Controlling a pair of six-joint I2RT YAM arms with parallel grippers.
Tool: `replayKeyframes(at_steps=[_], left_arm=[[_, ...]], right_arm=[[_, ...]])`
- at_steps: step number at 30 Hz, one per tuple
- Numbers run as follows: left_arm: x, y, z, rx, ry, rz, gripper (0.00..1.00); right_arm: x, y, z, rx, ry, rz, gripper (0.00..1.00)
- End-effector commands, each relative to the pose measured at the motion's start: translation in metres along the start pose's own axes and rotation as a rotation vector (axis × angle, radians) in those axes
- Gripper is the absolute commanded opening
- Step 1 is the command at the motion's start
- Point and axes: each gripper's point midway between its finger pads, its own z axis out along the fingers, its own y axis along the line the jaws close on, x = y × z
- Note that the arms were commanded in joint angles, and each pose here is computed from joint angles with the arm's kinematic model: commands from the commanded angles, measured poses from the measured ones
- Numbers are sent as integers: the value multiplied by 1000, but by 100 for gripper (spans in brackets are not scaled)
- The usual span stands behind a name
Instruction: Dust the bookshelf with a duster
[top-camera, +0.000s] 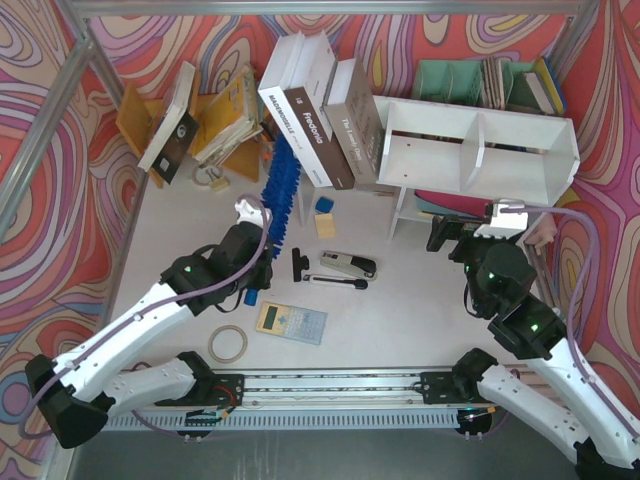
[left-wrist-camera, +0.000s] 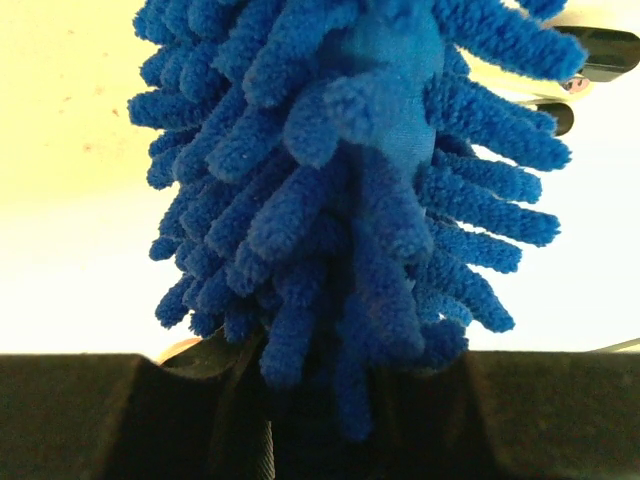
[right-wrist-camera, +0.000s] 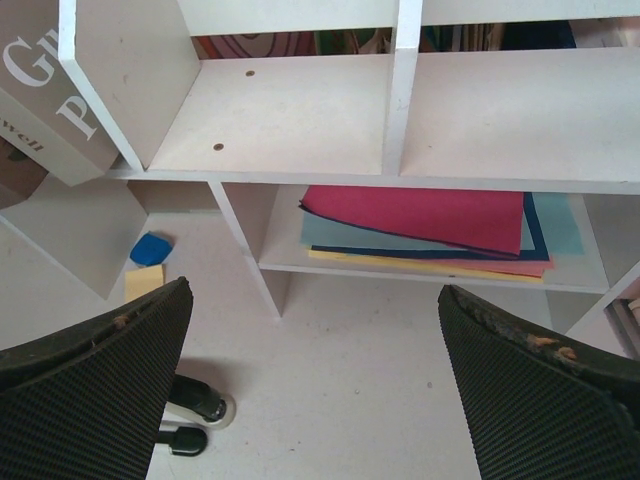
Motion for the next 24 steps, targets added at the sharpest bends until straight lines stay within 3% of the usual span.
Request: replayKeyframes(at_steps=[1, 5, 15, 24], left_arm=[[-21, -5, -22, 63, -63, 105, 0], [-9, -11, -16, 118, -68, 104, 0], [3, -5, -9, 81, -10, 112, 0], [19, -8, 4, 85, 94, 123, 0]], right_arm=[[-13, -1, 2, 13, -33, -8, 99], [-10, -1, 3, 14, -27, -19, 98], [-10, -4, -1, 18, -32, 9, 99], [-10, -6, -5, 15, -43, 31, 99]])
